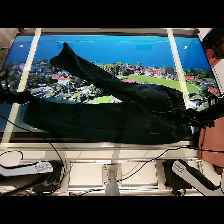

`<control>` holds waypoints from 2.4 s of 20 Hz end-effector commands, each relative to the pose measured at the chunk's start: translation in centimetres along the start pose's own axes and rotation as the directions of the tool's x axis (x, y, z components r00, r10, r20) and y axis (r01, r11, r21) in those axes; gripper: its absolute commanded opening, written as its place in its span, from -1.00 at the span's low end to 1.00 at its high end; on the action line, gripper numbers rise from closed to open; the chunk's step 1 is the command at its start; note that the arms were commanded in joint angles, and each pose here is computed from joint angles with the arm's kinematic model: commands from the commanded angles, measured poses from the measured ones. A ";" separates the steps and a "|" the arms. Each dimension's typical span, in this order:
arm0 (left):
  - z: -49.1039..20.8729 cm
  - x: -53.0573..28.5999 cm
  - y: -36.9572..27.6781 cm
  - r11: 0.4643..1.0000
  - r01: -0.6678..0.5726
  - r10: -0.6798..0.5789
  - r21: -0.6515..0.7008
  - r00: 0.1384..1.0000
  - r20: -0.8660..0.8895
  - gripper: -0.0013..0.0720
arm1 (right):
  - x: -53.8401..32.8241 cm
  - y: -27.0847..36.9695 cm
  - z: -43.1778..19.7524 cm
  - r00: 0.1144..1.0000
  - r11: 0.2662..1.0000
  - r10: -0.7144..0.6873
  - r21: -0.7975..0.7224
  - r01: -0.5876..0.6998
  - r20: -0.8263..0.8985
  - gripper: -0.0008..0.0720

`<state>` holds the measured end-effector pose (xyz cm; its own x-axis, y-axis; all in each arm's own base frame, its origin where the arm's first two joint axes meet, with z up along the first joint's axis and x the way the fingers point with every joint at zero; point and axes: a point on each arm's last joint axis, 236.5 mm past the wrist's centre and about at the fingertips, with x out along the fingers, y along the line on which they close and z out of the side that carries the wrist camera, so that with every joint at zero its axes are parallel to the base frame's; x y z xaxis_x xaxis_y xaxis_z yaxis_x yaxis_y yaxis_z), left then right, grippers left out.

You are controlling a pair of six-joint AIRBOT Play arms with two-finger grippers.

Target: Fold the clothes and pants, and hang the long-sleeved shirts on hangers.

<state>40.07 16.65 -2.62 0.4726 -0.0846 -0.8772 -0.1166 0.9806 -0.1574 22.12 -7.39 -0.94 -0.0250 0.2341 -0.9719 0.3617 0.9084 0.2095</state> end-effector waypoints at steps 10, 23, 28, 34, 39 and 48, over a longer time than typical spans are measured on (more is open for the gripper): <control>1.3 -22.3 -1.9 0.924 -0.360 0.306 0.130 0.899 0.313 -0.88 | 0.0 0.1 0.1 1.000 1.000 0.004 -0.002 -0.004 0.004 0.16; -3.3 5.2 2.4 0.978 -0.044 0.051 -0.203 0.998 0.031 0.94 | 0.0 -0.1 1.7 0.998 1.000 -0.005 0.000 0.005 0.070 0.16; 0.0 1.9 3.9 0.981 -0.104 0.126 -0.161 0.984 0.130 0.94 | -0.1 -0.2 2.3 0.995 1.000 -0.010 0.004 0.009 0.095 0.16; -1.0 -5.8 7.8 0.953 -0.303 0.303 -0.019 0.946 0.113 0.77 | -0.4 -0.5 3.8 0.987 1.000 -0.021 0.004 0.021 0.160 0.16; -11.1 -4.7 7.7 0.998 -0.053 0.057 0.028 0.978 -0.201 0.61 | -0.6 -0.6 4.5 0.982 1.000 -0.026 0.005 0.026 0.189 0.16; -13.4 -0.5 7.7 0.968 0.168 -0.130 0.186 0.971 -0.200 0.62 | -0.6 -0.3 4.8 0.979 1.000 -0.013 0.006 0.013 0.202 0.16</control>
<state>26.79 21.70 -8.28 0.2811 -0.2243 -0.9331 0.0661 0.9745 -0.2143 26.31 -9.62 -0.98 0.1514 0.1405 -0.9784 0.3668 0.9112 0.1876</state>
